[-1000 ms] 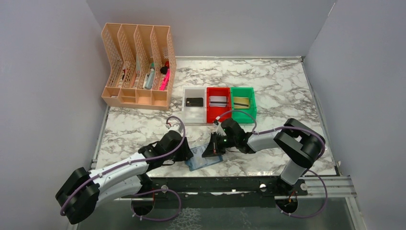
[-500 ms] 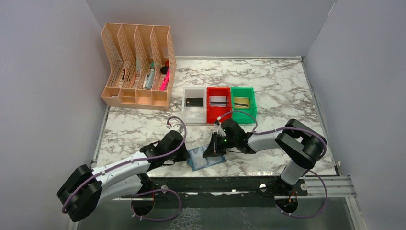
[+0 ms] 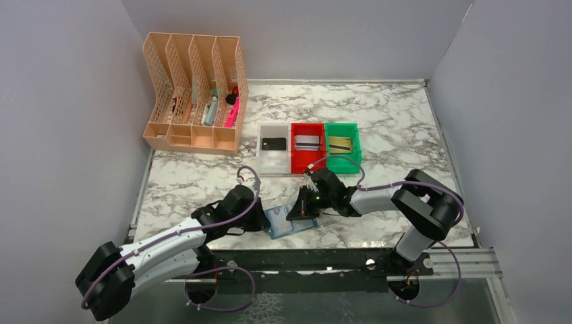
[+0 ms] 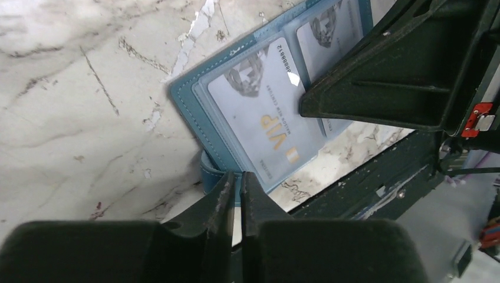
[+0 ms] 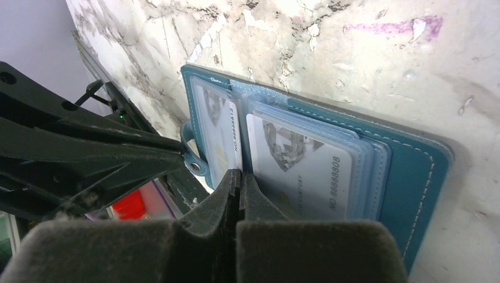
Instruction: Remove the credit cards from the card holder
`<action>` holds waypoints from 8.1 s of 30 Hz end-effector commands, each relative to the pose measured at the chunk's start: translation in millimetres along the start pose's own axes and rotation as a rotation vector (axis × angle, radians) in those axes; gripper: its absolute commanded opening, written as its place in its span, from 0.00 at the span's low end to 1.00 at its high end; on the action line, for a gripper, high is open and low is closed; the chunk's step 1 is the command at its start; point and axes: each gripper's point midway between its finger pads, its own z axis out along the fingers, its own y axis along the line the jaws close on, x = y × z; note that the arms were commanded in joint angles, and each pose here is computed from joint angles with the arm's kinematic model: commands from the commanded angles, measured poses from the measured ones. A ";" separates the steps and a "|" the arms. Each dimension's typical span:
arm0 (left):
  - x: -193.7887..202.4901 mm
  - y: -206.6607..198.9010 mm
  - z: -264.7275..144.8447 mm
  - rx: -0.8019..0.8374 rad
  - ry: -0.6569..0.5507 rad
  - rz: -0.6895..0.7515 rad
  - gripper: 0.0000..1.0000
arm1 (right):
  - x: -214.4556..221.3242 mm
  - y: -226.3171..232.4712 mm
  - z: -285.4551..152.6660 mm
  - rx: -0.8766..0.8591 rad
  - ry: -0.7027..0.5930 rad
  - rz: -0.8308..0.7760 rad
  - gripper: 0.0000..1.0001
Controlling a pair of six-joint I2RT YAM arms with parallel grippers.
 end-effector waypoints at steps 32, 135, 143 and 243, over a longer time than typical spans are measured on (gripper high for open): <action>-56.9 -29.7 -17.3 0.006 -0.188 0.011 0.40 | -22.8 5.7 -26.5 0.107 -0.106 -0.097 0.01; -67.0 -26.0 1.7 -0.041 -0.193 0.081 0.37 | -137.2 12.7 -160.0 0.471 -0.773 -0.500 0.01; -72.4 -17.5 -9.6 -0.081 -0.242 0.071 0.49 | -171.3 24.0 -157.7 0.505 -0.822 -0.715 0.01; -82.0 -47.7 -30.7 0.031 -0.259 0.100 0.64 | -272.7 44.7 -86.0 0.458 -0.502 -1.377 0.44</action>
